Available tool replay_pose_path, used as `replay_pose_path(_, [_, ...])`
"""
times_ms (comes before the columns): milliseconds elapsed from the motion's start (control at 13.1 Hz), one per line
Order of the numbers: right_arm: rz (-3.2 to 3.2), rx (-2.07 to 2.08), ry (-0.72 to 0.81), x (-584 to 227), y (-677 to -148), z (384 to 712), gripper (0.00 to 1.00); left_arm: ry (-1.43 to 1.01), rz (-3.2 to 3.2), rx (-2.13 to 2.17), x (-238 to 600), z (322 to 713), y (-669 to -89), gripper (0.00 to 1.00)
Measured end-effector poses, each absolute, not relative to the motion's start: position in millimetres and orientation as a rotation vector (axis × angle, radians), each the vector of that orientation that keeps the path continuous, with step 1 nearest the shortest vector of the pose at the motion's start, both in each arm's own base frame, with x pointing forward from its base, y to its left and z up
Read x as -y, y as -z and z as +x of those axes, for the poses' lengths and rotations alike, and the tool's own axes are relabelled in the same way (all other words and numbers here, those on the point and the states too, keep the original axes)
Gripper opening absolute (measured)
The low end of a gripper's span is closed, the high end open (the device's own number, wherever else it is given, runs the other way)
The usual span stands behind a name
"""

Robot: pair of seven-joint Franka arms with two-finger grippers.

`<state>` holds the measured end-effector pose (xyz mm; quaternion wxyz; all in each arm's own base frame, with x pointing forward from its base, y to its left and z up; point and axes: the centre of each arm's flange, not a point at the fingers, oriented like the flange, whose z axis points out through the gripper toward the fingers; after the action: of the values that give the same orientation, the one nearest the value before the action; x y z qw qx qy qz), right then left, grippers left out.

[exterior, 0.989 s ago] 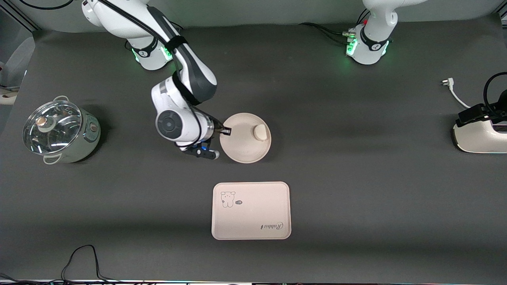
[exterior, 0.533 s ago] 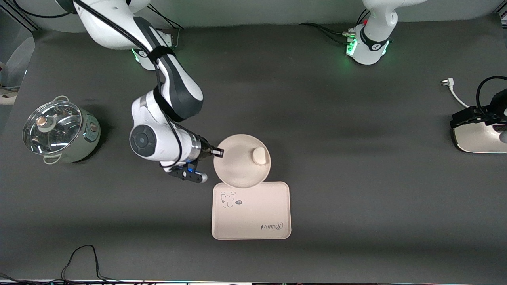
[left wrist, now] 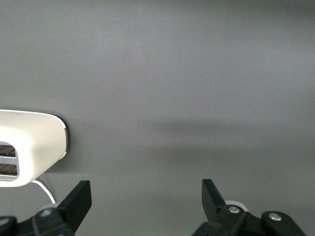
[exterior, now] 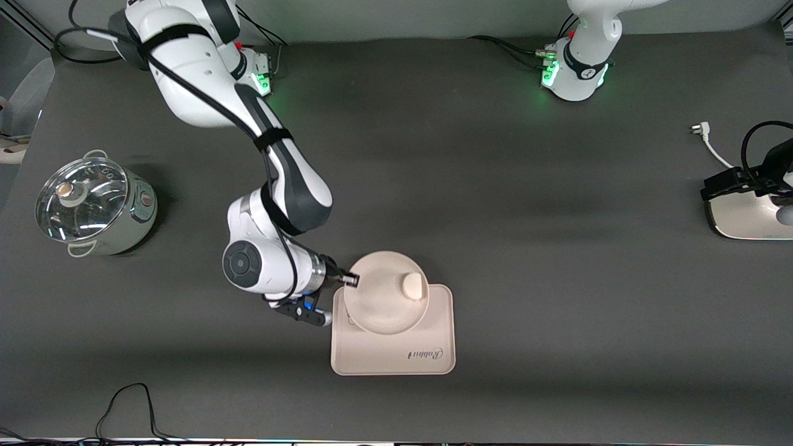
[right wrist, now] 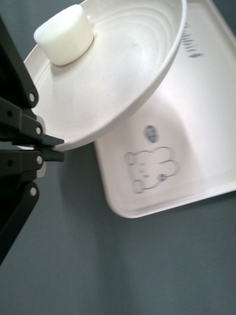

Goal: Place bun in plate and plate on tray
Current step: 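Lift the plate with the right gripper and carry it onto the tray, then lower the plate onto the tray and open the right gripper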

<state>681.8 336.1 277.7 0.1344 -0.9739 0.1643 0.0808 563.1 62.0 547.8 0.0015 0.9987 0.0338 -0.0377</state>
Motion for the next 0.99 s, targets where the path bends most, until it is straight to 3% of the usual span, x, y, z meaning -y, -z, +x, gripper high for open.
replay_pose_path(457, [-2.79,-0.508,-0.104,-340.0,-221.8,703.3,0.05,0.118,3.135,-0.106,-61.9,563.2,-547.6,1.0])
replay_pose_path(913, [-2.792,-0.514,-0.114,-342.8,-196.0,701.5,0.05,0.118,3.135,-0.105,-61.9,563.2,-547.6,1.0])
replay_pose_path(989, [-2.792,-0.514,-0.115,-342.8,-196.0,701.4,0.12,0.118,3.135,-0.105,-61.9,563.2,-547.6,1.0])
